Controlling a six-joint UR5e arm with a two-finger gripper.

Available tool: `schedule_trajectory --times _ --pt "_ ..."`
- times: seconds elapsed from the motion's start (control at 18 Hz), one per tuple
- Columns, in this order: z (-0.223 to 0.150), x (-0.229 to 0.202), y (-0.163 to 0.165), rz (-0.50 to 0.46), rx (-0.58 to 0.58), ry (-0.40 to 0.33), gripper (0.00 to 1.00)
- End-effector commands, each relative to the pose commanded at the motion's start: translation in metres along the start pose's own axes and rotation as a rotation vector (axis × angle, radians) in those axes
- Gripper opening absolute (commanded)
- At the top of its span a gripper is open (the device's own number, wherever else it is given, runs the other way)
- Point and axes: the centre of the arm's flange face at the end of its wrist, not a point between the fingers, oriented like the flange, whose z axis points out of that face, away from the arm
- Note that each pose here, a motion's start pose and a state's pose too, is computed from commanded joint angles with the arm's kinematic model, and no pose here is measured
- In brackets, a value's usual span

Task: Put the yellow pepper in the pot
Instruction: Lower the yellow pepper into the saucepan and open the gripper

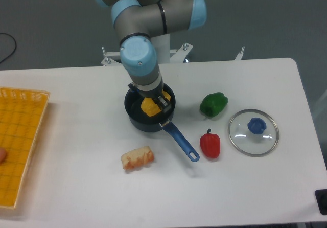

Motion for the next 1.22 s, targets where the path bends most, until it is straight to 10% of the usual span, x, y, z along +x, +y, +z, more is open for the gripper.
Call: schedule_trajectory --times 1.22 --pt "0.039 0.012 -0.016 0.03 -0.058 0.01 0.59"
